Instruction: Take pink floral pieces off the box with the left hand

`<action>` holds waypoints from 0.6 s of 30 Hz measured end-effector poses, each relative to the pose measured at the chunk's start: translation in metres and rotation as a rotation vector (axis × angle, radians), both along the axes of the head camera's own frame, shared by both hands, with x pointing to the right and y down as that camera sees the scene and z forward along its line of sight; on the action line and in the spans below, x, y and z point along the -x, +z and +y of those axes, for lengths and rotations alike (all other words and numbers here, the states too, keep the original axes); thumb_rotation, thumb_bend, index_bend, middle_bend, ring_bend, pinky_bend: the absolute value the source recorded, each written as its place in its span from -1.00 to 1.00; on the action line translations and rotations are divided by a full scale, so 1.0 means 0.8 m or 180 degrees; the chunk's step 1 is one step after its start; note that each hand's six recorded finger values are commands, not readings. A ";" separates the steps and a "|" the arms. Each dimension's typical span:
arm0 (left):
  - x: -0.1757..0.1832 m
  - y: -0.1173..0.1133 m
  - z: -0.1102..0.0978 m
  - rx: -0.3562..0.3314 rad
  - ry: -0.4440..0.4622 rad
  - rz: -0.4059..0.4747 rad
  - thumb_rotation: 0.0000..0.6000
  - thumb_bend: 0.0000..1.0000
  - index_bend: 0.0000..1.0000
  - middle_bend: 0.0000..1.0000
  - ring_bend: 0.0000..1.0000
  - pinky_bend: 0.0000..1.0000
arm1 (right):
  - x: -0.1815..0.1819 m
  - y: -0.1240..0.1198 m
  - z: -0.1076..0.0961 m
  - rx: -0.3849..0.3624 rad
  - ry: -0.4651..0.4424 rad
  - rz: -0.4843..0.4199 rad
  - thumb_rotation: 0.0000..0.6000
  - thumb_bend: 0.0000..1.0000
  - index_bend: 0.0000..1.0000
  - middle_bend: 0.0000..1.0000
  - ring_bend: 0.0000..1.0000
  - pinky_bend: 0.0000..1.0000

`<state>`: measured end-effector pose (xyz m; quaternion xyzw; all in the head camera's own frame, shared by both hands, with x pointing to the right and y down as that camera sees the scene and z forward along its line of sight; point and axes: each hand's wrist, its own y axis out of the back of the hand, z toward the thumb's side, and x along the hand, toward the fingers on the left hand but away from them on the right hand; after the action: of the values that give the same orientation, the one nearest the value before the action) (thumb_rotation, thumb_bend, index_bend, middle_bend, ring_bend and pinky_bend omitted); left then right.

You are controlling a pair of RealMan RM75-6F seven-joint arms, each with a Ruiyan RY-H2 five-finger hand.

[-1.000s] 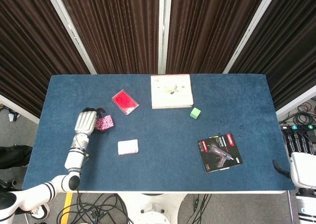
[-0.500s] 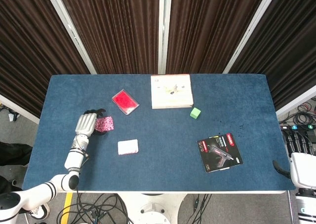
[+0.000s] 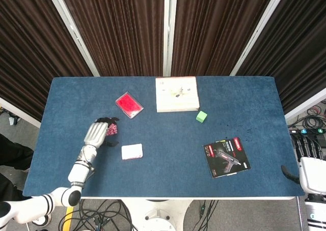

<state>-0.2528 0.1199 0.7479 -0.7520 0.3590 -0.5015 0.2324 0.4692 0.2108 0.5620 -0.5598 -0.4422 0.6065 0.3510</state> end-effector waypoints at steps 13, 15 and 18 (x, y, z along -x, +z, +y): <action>-0.053 -0.024 0.069 0.0258 0.0267 0.0153 1.00 -0.74 -0.60 -0.40 -0.73 -0.68 | -0.002 0.002 0.000 0.0004 0.0010 -0.0012 1.00 -0.72 -1.00 -1.00 -1.00 -1.00; -0.057 -0.022 0.070 0.0211 0.0249 0.0139 1.00 -0.74 -0.60 -0.40 -0.73 -0.69 | -0.002 0.002 0.000 0.0004 0.0008 -0.0017 1.00 -0.72 -1.00 -1.00 -1.00 -1.00; -0.062 -0.019 0.071 0.0162 0.0211 0.0104 1.00 -0.74 -0.60 -0.40 -0.73 -0.70 | -0.003 0.004 0.001 0.0014 0.0017 -0.0017 1.00 -0.72 -1.00 -1.00 -1.00 -1.00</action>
<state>-0.2035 0.1765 0.7324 -0.7773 0.3248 -0.4902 0.2238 0.4720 0.2113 0.5648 -0.5610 -0.4433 0.6069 0.3470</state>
